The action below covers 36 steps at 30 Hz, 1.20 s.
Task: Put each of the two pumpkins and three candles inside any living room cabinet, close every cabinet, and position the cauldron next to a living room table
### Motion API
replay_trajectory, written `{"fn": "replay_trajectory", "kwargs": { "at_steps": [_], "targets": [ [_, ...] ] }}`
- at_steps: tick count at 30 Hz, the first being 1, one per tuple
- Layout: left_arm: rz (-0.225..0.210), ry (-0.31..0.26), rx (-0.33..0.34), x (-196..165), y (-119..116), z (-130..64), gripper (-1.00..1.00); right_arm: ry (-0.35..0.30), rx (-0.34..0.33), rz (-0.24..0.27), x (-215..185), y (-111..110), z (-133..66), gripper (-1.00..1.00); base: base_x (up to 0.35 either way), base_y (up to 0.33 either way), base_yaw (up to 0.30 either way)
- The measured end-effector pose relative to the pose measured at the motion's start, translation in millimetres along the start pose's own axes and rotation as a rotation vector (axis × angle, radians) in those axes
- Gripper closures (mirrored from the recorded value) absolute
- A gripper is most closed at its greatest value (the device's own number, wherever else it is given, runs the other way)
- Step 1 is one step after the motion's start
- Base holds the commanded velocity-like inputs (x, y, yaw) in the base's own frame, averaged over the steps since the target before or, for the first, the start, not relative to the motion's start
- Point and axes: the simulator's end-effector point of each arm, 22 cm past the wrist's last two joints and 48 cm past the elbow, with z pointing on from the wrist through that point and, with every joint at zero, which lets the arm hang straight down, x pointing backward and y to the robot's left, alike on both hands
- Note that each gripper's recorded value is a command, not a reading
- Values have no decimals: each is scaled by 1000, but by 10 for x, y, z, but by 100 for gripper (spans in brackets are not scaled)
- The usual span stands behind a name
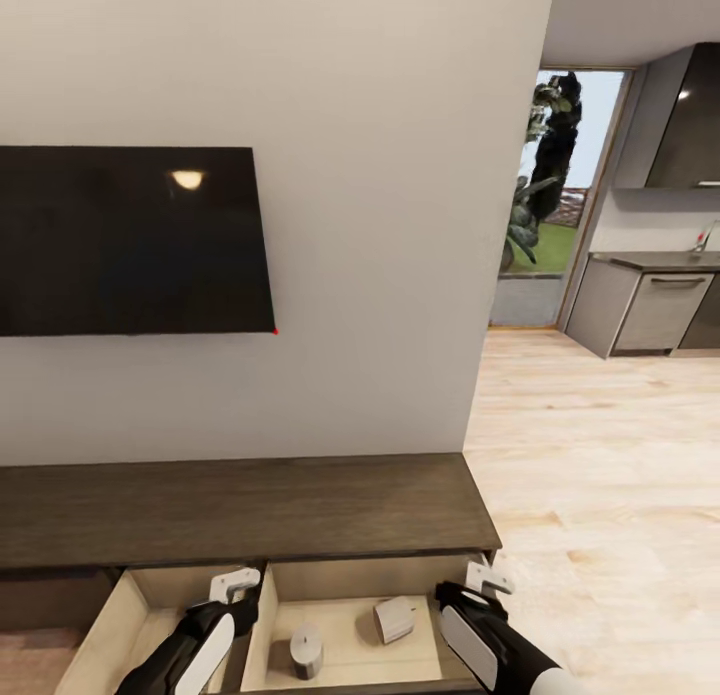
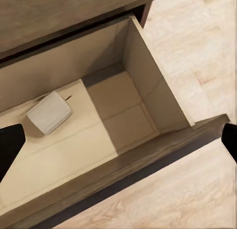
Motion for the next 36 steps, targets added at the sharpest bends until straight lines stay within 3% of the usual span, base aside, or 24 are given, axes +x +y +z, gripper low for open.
{"fn": "replay_trajectory", "kwargs": {
  "at_steps": [15, 28, 36],
  "targets": [
    [-3, -21, -49, 153, 189, -47, -100, 15, 49, 7, 224, -276, -114, -100, 0, 0, 69],
    [-4, -23, -54, 145, 222, -92, -100, 15, 53, 5, 209, -301, -155, -100, 0, 0, 276],
    [-5, -22, -53, 117, 221, -166, -100, 16, 55, 6, 174, -317, -222, -100, 0, 0, 67]
  ]
}}
